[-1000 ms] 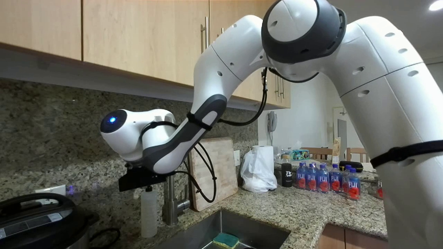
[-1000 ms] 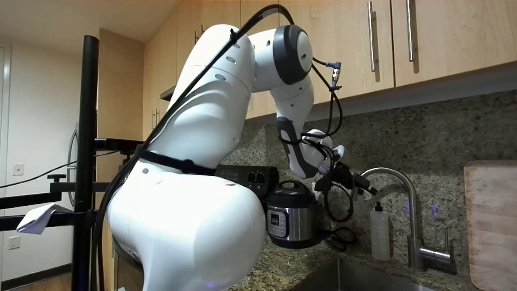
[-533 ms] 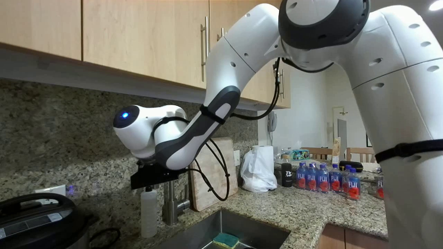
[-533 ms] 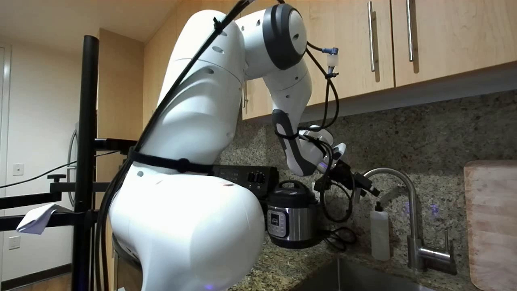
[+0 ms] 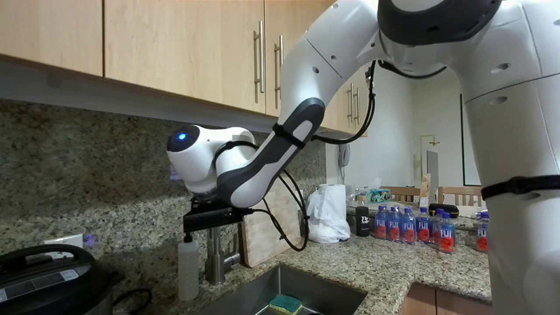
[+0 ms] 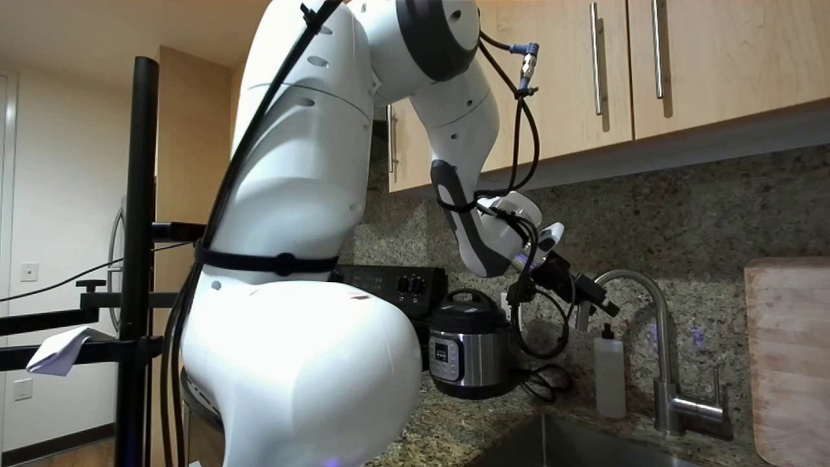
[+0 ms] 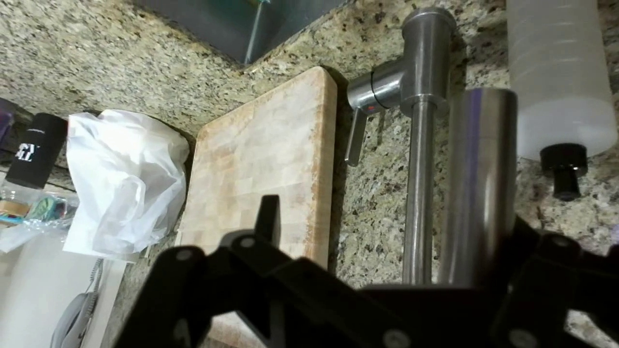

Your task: Push the faucet to the right side of the sink.

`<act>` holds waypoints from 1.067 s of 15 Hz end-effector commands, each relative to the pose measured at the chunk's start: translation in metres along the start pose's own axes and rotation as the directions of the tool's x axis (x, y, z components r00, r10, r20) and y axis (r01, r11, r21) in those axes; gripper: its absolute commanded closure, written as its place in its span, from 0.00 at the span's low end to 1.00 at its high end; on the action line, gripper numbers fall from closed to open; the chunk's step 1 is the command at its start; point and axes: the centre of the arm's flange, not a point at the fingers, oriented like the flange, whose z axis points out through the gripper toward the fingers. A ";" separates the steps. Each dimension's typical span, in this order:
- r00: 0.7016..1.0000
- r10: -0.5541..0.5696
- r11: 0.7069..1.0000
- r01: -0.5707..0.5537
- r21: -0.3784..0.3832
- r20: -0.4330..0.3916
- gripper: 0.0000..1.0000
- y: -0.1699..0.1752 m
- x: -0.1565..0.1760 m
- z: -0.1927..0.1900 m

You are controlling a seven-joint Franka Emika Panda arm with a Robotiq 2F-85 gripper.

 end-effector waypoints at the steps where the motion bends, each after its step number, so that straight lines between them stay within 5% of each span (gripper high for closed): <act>1: 0.999 0.004 1.000 -0.005 0.017 0.041 0.00 0.033 -0.003 -0.008; 10: 0.998 -0.013 0.998 0.009 0.063 0.055 0.00 0.062 0.000 -0.021; 16: 0.980 -0.177 0.964 0.155 0.216 0.086 0.00 0.089 0.010 -0.019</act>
